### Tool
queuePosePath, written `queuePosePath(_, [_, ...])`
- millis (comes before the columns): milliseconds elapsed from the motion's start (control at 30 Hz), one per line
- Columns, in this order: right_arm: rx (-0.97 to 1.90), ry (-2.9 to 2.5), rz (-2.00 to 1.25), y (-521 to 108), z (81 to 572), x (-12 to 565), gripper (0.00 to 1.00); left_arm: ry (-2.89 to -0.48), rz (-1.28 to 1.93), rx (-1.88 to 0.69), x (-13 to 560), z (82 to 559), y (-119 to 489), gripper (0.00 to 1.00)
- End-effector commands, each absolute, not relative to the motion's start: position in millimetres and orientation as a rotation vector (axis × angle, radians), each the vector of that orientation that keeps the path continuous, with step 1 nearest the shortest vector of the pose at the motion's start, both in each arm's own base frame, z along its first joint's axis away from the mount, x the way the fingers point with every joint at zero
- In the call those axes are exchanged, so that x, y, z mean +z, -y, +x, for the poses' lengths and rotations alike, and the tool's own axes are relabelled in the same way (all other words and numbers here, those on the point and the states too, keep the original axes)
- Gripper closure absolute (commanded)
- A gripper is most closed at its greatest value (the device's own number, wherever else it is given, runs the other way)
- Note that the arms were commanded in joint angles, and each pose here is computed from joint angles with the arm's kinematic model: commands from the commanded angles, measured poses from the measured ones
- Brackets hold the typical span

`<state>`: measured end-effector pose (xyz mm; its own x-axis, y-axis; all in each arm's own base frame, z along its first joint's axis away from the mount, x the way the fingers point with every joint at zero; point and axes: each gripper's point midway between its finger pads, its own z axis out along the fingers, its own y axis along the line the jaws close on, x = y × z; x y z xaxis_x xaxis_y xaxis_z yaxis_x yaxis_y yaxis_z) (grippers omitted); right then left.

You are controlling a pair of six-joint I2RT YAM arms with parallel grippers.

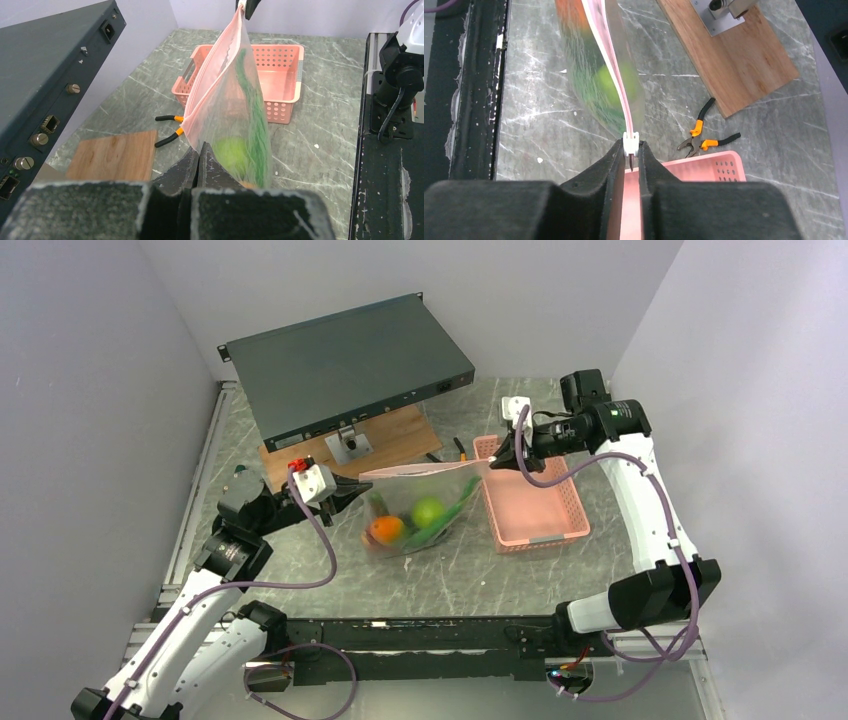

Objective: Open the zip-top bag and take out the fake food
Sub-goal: Zip the zipper food storage bag at the center of the board, then open the zipper of the food storage bag at the center of the board.

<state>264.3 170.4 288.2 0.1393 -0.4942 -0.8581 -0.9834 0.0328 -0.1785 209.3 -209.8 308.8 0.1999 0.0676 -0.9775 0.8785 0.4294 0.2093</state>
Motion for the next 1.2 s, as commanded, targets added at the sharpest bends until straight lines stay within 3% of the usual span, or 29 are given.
queuePosePath(0, [0.691,-1.464,-1.599,-157.8,259.3,293.3,0.65,-1.203,0.962,-0.667,324.9,211.5,203.0,1.00])
queuePosePath(100, [0.786,-1.392,-1.590,-166.8,241.4,312.6,0.29,-1.207,0.969,-0.681,323.6,211.3,204.9,1.00])
queuePosePath(233, [0.833,-1.311,-1.484,-174.4,231.2,339.4,0.01,-1.208,0.969,-0.686,323.1,211.2,205.4,1.00])
queuePosePath(500, [1.296,-1.228,-1.217,-185.0,209.9,352.7,0.01,-1.222,1.006,-0.787,319.9,206.1,216.6,1.00])
queuePosePath(867, [1.201,-1.342,-1.140,-205.1,236.4,339.7,0.07,-1.323,1.042,-0.998,302.1,185.1,248.4,1.00])
queuePosePath(1167, [1.102,-1.420,-1.199,-225.7,244.5,310.7,0.23,-1.352,1.040,-1.009,299.5,181.1,251.6,1.00])
